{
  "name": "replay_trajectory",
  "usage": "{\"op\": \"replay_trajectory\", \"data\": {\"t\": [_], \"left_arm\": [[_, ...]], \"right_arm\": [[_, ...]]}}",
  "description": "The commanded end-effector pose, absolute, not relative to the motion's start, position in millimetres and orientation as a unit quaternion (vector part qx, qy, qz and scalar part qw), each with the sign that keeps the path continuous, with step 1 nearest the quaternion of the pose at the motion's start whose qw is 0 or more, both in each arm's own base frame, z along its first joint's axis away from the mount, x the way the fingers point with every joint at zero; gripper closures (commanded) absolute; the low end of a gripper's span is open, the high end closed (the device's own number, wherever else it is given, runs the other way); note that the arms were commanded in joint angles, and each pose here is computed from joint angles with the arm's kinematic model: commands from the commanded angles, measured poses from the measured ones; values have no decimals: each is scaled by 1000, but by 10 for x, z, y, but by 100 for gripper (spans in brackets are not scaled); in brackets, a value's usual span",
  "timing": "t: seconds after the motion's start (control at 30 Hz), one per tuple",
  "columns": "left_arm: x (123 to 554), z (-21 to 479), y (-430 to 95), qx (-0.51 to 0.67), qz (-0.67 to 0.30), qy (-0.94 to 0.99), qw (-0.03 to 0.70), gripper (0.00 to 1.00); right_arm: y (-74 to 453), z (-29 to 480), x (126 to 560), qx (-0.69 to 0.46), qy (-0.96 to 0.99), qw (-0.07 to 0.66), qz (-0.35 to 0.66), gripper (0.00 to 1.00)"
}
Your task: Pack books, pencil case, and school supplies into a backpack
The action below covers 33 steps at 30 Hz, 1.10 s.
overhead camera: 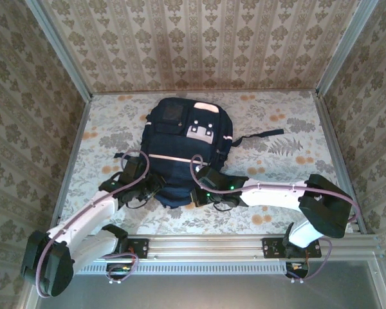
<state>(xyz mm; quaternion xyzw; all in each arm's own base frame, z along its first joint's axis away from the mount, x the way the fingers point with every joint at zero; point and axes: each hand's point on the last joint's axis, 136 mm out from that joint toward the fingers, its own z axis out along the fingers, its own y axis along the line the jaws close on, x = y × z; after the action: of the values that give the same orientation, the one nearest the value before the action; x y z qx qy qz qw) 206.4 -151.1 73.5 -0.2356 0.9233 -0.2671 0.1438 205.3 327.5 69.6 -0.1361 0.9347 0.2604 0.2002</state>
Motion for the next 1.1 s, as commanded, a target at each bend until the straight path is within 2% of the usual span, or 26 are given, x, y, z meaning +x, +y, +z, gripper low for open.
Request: {"op": "replay_trajectory", "data": {"t": [0.0,0.17,0.5,0.7,0.83,0.97,1.07], "left_arm": [[2080,654,-1467,-228,-249,929,151,53],[2084,674,-1513,-222,-250,930,154,55],[2014,473,-1315,-241,-201,939,141,60],[2043,516,-1363,-232,-210,939,140,60],[2082,832,-1388,-211,-225,935,172,52],[2018,1140,-1326,-211,-241,927,197,37],[1918,1135,-1395,-225,-265,921,173,34]], "right_arm": [[3144,654,1913,-149,944,159,248,100],[3360,744,1941,-154,939,150,268,100],[2783,505,2284,-135,965,159,161,100],[2989,674,2255,-150,949,162,225,100],[3219,814,2163,-155,935,165,274,100],[3472,893,2068,-155,925,166,304,100],[3655,900,2009,-153,922,162,317,100]]}}
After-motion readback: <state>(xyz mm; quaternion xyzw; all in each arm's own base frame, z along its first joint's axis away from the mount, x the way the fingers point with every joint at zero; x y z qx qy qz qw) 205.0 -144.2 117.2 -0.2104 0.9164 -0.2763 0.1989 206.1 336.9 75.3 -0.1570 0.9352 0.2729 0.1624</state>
